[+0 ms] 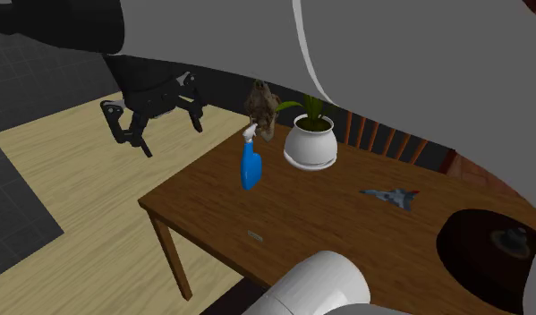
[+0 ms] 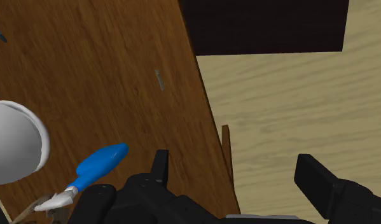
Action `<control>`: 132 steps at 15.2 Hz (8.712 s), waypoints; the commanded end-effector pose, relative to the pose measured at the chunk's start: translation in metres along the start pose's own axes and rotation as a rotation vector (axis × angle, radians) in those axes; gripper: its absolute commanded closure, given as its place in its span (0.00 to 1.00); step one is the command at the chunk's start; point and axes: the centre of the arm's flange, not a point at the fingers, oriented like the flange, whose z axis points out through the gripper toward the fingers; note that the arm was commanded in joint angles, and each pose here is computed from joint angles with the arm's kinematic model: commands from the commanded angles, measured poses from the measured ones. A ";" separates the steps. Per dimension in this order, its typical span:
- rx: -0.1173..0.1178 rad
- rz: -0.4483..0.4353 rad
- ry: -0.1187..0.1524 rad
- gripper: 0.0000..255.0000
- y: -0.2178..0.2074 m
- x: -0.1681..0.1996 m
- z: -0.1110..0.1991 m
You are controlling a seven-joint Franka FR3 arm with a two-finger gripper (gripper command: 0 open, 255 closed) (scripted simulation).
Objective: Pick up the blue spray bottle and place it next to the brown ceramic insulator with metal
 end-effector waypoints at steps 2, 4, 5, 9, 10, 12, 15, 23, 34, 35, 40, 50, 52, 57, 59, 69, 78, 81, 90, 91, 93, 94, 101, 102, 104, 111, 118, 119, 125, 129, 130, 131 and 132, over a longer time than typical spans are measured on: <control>0.011 0.031 -0.013 0.00 0.006 0.013 0.005; 0.032 0.092 -0.039 0.00 0.019 0.040 0.015; 0.043 0.122 -0.052 0.00 0.027 0.052 0.021; 0.085 0.244 -0.104 0.00 0.058 0.100 0.045; 0.096 0.275 -0.117 0.00 0.067 0.111 0.052; 0.117 0.336 -0.143 0.00 0.085 0.132 0.066; 0.149 0.427 -0.182 0.00 0.114 0.161 0.089; 0.235 0.671 -0.286 0.00 0.197 0.219 0.160; 0.352 1.007 -0.429 0.00 0.318 0.251 0.276; 0.363 1.037 -0.442 0.00 0.328 0.251 0.287; 0.412 1.179 -0.502 0.00 0.375 0.245 0.342; 0.412 1.179 -0.502 0.00 0.353 0.239 0.374; 0.412 1.179 -0.502 0.00 0.353 0.239 0.374; 0.415 1.180 -0.502 1.00 0.362 0.251 0.374; 0.413 1.180 -0.503 1.00 0.352 0.251 0.377; 0.412 1.179 -0.502 1.00 0.356 0.239 0.353; 0.468 1.179 -0.412 0.00 0.361 0.230 0.369; 0.468 1.179 -0.412 0.00 0.352 0.229 0.383; 0.468 1.179 -0.412 0.00 0.347 0.229 0.390; 0.468 1.179 -0.412 1.00 0.348 0.229 0.390; 0.468 1.179 -0.412 1.00 0.349 0.229 0.391; 0.468 1.179 -0.412 1.00 0.348 0.229 0.391; 0.470 1.175 -0.412 0.00 0.346 0.229 0.389; 0.452 1.245 -0.404 0.00 0.331 0.230 0.386; 0.415 1.383 -0.386 0.00 0.301 0.235 0.379; 0.265 1.859 -0.309 0.00 0.202 0.281 0.370; 0.092 2.297 -0.213 0.00 0.136 0.358 0.384; 0.092 2.297 -0.213 0.00 0.135 0.358 0.389; 0.092 2.297 -0.213 0.00 0.129 0.358 0.420; 0.092 2.297 -0.213 0.00 0.129 0.358 0.423; 0.092 2.297 -0.213 0.00 0.129 0.358 0.423; 0.092 2.297 -0.213 0.00 0.129 0.358 0.423; 0.092 2.297 -0.213 0.00 0.129 0.358 0.423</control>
